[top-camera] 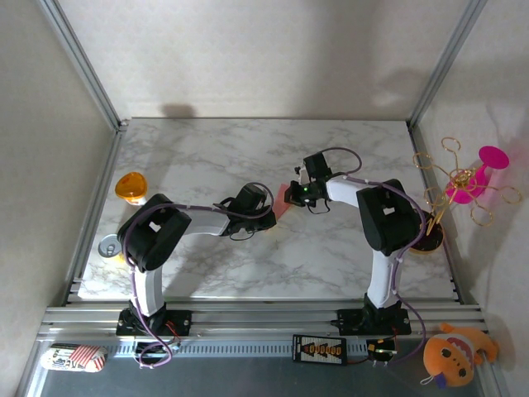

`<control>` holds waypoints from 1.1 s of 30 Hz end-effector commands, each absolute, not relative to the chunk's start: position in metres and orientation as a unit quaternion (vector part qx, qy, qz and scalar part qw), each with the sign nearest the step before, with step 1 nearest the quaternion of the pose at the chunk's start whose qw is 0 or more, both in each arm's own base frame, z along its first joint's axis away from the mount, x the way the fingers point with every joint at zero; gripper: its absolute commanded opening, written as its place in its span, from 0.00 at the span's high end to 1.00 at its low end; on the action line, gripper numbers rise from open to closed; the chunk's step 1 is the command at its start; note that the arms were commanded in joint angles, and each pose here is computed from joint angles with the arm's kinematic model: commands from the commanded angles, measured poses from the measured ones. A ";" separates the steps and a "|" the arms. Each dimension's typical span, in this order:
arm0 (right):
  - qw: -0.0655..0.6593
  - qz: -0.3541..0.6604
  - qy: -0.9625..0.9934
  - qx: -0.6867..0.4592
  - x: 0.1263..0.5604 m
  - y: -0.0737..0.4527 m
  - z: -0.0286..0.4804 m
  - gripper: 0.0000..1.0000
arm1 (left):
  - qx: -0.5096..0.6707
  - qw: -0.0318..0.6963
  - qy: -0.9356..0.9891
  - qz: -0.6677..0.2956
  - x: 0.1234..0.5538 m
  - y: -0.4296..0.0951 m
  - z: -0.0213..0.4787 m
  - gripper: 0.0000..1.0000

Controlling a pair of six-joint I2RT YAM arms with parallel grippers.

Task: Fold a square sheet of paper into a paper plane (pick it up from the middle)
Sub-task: Fold the wing for the fifth time at the center of the table.

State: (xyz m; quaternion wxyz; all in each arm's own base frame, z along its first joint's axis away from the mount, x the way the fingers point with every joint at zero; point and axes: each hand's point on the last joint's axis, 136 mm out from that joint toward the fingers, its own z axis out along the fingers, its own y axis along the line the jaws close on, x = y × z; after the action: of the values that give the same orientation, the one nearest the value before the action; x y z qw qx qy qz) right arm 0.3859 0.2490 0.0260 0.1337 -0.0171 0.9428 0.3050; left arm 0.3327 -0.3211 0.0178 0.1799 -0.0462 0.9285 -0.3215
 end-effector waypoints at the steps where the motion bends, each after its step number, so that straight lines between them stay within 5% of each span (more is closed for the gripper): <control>1: 0.136 0.282 0.950 -0.015 0.392 0.242 0.017 0.96 | -0.055 0.137 0.953 -0.265 0.308 -0.298 -0.015 1.00; 12: 0.098 0.275 0.956 -0.006 0.369 0.236 -0.006 0.95 | -0.025 0.204 0.911 -0.357 0.339 -0.335 0.054 0.99; 21: 0.089 0.309 0.947 -0.009 0.351 0.250 0.006 0.95 | -0.058 0.207 0.919 -0.331 0.365 -0.342 0.036 1.00; 33: 0.109 0.308 0.945 -0.014 0.362 0.249 0.011 0.95 | -0.070 0.177 0.940 -0.283 0.341 -0.320 -0.006 1.00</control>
State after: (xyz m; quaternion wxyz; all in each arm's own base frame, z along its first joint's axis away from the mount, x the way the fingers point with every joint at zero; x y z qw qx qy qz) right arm 0.3723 0.2534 0.0197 0.1264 -0.0182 0.9390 0.3194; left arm 0.3576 -0.3364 0.0185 0.1982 -0.0593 0.9235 -0.3229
